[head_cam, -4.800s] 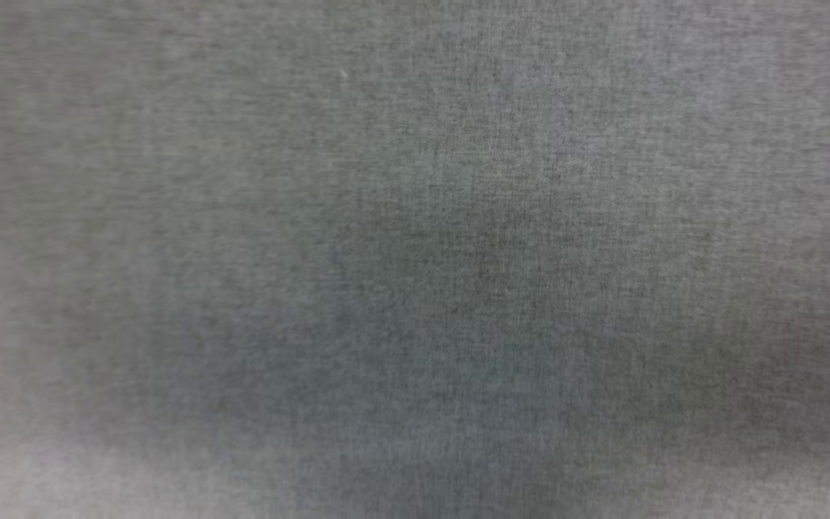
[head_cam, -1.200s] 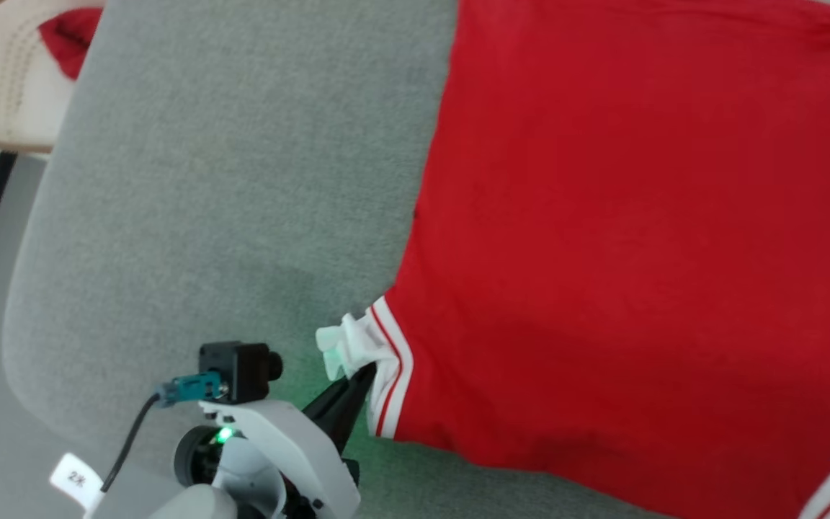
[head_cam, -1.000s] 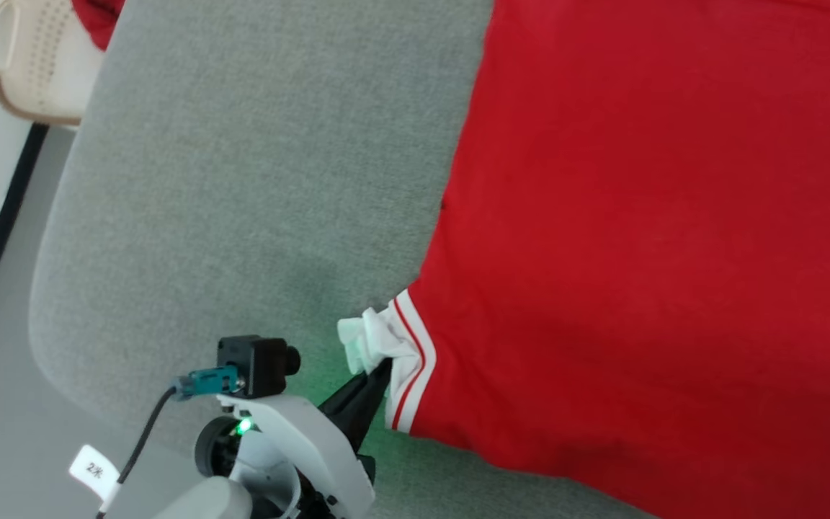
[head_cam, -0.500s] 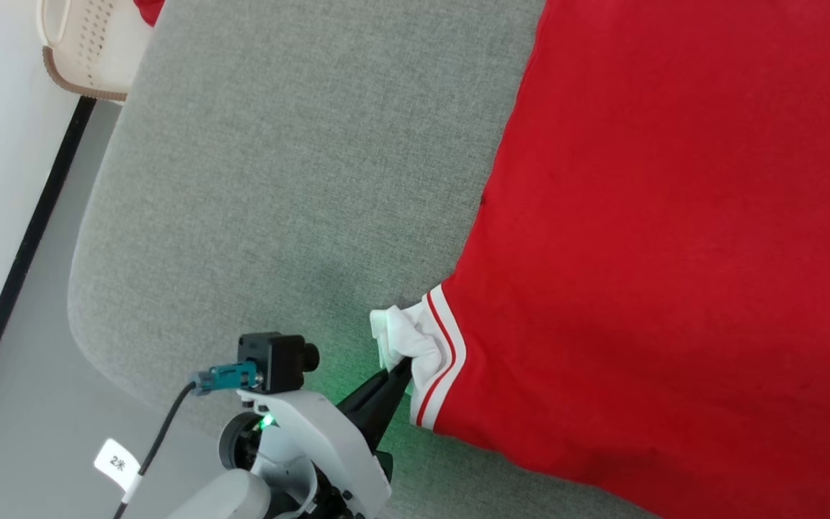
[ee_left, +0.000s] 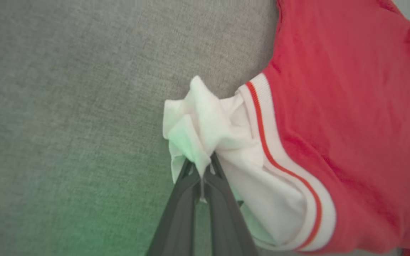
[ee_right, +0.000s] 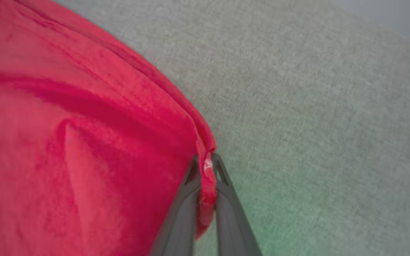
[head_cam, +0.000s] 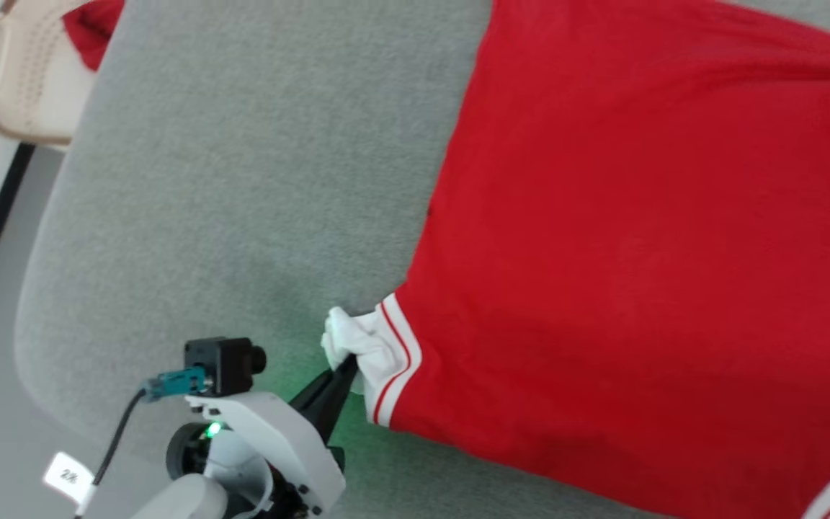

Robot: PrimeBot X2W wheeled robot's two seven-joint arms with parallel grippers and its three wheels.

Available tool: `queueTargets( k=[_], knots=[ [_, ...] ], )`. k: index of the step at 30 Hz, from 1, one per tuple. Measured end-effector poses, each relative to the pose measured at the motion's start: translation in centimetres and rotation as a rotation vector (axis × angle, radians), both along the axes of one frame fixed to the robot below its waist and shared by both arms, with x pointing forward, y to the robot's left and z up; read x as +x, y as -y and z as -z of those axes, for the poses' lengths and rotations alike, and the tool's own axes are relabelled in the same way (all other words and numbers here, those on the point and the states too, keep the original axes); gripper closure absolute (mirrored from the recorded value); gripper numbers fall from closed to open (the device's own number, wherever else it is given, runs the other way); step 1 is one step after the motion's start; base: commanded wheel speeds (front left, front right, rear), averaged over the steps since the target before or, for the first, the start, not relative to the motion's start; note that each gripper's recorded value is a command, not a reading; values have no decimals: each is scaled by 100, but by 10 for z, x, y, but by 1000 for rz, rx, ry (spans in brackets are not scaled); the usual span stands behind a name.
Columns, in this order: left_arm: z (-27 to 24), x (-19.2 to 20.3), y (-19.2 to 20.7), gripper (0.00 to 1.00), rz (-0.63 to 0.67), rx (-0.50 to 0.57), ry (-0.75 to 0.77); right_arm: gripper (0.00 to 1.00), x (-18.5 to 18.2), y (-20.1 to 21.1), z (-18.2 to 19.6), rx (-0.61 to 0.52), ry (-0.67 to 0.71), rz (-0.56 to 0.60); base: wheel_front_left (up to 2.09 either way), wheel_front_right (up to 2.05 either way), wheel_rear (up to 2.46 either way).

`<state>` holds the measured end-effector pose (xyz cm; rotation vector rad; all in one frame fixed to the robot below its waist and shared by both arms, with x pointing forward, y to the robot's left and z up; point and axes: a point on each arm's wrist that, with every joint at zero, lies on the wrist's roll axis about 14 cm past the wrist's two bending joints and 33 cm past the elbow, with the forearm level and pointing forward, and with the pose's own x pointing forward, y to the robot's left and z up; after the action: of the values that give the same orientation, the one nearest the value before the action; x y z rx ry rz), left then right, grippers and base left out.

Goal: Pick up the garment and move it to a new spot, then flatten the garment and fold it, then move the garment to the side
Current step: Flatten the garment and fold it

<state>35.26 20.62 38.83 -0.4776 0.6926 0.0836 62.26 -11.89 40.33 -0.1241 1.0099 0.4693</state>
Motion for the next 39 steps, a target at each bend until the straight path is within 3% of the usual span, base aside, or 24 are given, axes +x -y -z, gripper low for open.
queueTargets(
  k=[10, 17, 29, 37, 38, 39],
  knots=[
    [-15, 13, 5, 100, 55, 24, 43, 100, -65, 32, -30, 21, 13, -45, 0, 0, 0],
    [-26, 19, 12, 100, 95, 34, 69, 100, -126, 63, -34, 41, -2, -7, 0, 0, 0],
    [-49, 29, 38, 100, 193, 23, 135, 100, -250, 108, -21, 97, -80, 186, 0, 0, 0],
    [-59, 33, 52, 100, 247, 15, 164, 100, -298, 115, -10, 126, -95, 309, 0, 0, 0],
    [-59, 34, 53, 100, 251, 15, 166, 86, -297, 114, -10, 131, -78, 319, 0, 0, 0],
    [-59, 34, 54, 100, 255, 15, 165, 65, -296, 114, -11, 134, -65, 328, 0, 0, 0]
  ],
)
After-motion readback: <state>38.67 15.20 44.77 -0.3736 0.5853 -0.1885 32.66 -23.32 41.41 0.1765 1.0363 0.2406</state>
